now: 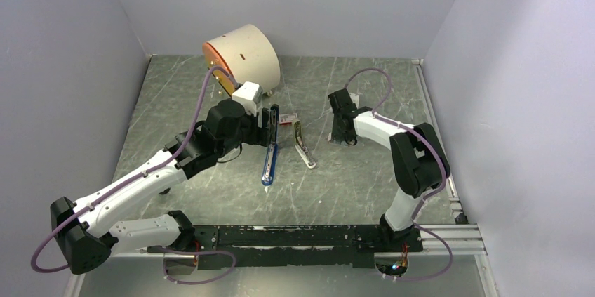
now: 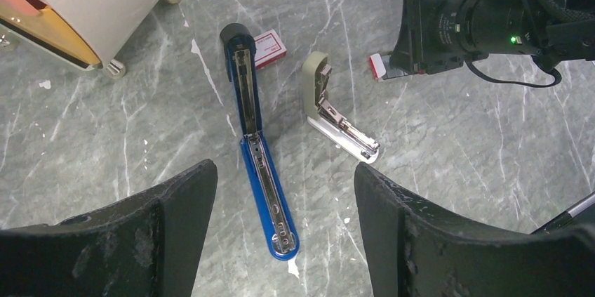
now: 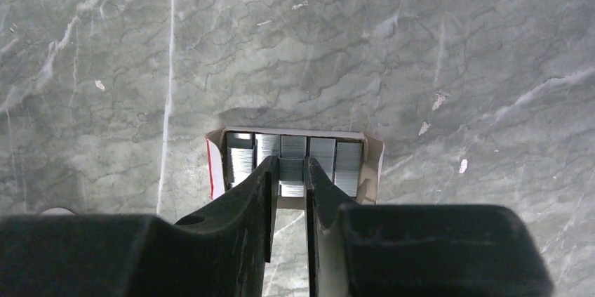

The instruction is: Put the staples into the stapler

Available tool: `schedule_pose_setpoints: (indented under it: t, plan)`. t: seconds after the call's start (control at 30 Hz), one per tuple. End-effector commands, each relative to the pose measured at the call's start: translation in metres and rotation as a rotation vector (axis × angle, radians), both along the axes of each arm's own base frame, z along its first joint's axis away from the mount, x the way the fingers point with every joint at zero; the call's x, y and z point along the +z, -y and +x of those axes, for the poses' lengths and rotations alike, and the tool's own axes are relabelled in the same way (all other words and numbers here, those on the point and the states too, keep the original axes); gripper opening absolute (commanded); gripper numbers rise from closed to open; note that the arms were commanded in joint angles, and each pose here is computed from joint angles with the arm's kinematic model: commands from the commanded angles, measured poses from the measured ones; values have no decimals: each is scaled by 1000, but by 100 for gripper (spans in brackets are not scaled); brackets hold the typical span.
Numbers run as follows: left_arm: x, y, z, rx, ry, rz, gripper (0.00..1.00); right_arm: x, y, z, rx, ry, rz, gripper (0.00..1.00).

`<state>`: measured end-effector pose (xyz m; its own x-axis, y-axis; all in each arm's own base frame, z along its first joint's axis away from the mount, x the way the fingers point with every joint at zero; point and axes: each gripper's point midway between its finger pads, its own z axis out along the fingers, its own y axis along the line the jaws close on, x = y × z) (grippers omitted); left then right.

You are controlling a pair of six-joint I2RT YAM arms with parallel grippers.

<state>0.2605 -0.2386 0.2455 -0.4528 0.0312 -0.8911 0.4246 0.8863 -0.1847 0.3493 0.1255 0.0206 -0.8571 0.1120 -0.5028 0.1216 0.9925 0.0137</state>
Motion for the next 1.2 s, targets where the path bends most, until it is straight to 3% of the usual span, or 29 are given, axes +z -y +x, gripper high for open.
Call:
schedule_pose_setpoints:
  t: [0.0,0.4,0.9,1.17]
  plan:
    - [2,-4,2,25,7,-1,76,8,5,10,-29,29,-16,21]
    - [1,-4,4,40,5,1,76,43,-8,-2,25,73,79,22]
    - [3,-6,4,45,10,-8,76,24,-42,-105,98,-67,145,23]
    - [5,-5,3,40,11,-19,76,1,-35,-127,112,-126,75,23]
